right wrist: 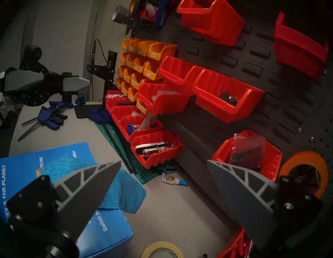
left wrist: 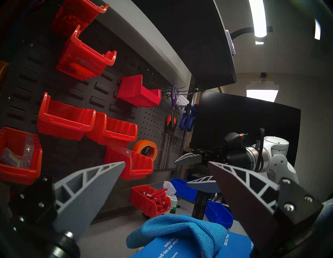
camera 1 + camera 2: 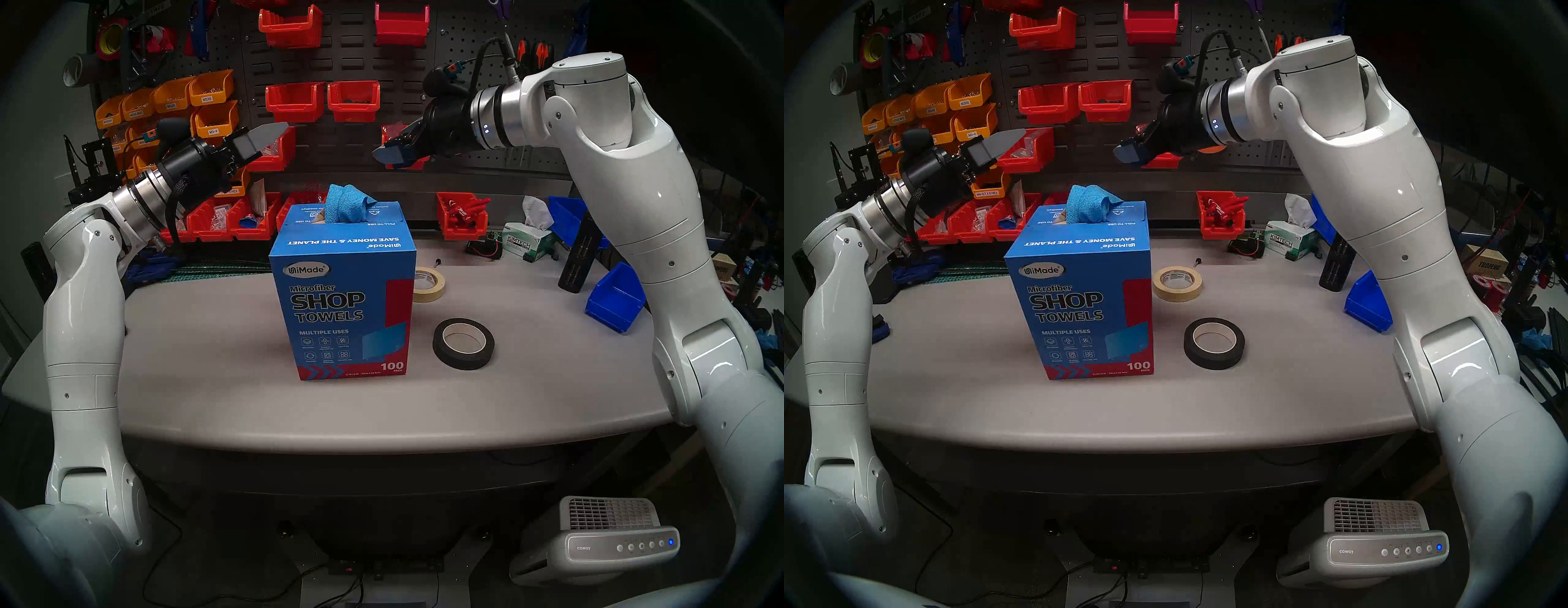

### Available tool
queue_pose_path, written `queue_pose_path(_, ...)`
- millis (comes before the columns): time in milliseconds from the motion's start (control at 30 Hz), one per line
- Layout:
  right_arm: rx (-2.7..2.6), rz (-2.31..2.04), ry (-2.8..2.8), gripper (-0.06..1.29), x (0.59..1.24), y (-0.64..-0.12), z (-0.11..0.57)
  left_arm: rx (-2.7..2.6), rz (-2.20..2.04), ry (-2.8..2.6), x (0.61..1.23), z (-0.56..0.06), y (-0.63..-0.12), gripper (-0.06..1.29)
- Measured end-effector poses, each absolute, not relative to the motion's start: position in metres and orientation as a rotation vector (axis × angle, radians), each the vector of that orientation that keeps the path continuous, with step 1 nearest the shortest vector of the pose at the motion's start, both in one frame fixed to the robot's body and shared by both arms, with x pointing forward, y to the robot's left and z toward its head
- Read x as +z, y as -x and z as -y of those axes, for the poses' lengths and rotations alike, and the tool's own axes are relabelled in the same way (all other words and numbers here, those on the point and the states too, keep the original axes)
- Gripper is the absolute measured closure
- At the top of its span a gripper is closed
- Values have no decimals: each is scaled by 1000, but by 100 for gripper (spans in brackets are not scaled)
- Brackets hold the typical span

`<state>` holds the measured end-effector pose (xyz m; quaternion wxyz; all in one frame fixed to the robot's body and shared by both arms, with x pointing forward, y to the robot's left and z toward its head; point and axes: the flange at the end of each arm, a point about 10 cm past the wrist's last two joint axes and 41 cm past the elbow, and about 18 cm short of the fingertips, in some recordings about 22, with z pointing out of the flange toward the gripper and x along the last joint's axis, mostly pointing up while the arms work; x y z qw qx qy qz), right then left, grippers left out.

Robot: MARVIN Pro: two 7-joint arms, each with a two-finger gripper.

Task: Take out a shop towel

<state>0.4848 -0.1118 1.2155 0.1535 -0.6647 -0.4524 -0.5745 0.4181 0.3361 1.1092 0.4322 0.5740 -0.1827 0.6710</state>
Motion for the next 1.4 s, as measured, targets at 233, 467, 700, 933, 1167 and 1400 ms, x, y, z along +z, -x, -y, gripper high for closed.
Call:
queue_pose_path(233,-1649,1308,1892,-2,1221,-486,104,1610,514,-1464,1091,-331,-406,-3)
queue_pose_path(467,-1656,1323,1874,-2,1226,-482,101,1657,669,-1430,1085,-321,-390,-3)
queue_pose_path(700,-1655,1333,1864,-2,1227,-480,100,1689,828,-1400,1077,-316,-375,-3)
queue_pose_path(933,-1651,1337,1863,-2,1226,-480,98,1656,909,-1417,1065,-320,-365,-3)
queue_pose_path(1167,-1648,1340,1858,-2,1226,-480,95,1633,924,-1426,1062,-321,-362,-3)
queue_pose_path(1400,-1651,1337,1856,-2,1226,-480,95,1596,914,-1445,1062,-311,-368,-3)
